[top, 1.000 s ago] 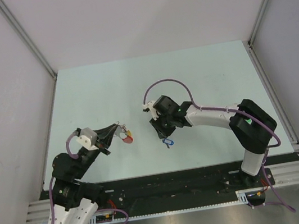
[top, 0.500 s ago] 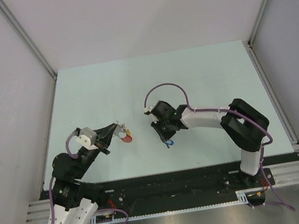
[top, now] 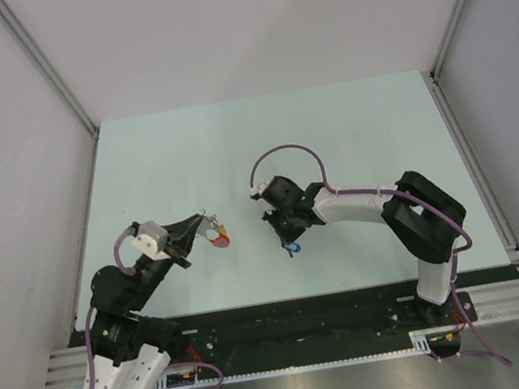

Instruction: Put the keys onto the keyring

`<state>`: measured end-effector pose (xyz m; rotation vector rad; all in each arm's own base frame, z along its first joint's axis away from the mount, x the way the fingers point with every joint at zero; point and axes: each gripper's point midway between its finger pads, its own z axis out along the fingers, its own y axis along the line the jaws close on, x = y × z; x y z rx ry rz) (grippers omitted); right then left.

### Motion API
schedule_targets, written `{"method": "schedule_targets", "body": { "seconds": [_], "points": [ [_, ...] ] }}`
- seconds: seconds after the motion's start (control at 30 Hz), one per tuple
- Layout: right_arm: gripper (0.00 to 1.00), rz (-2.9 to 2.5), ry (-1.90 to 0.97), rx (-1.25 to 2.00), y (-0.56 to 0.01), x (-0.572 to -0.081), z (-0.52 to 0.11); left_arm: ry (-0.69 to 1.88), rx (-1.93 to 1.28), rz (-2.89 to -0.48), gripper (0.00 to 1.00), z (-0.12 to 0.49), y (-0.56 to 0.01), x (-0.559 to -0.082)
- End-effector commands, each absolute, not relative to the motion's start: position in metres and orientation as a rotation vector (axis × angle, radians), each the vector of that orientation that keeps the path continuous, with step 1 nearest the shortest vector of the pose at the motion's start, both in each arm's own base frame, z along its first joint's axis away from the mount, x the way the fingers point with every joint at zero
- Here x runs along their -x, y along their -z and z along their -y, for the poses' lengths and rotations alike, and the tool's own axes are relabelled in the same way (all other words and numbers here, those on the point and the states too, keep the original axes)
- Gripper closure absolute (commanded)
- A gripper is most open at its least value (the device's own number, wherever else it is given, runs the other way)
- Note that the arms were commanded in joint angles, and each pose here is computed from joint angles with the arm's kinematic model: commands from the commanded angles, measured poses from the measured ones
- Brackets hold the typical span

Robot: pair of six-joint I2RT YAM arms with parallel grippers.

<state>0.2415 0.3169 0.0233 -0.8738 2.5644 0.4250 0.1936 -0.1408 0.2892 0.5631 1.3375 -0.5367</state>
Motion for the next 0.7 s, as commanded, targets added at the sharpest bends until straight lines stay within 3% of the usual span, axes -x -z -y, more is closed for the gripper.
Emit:
{"method": "schedule_targets", "body": {
  "seconds": [0.0,0.47,0.67],
  "points": [
    [1.00,-2.484,-0.419,0.908,-0.043,-0.250,-0.325,0.541,-0.541,-1.293,1.00,0.139,-0.303,-0.193],
    [1.00,-1.947,-0.512,0.878,-0.199,-0.293,-0.319,0.713,-0.610,-1.306,1.00,0.173,-0.313,-0.205],
    [1.00,-1.657,-0.719,0.966,-0.264,-0.282,-0.320,0.831,-0.762,-1.236,1.00,0.202,-0.327,-0.204]
  ]
}}
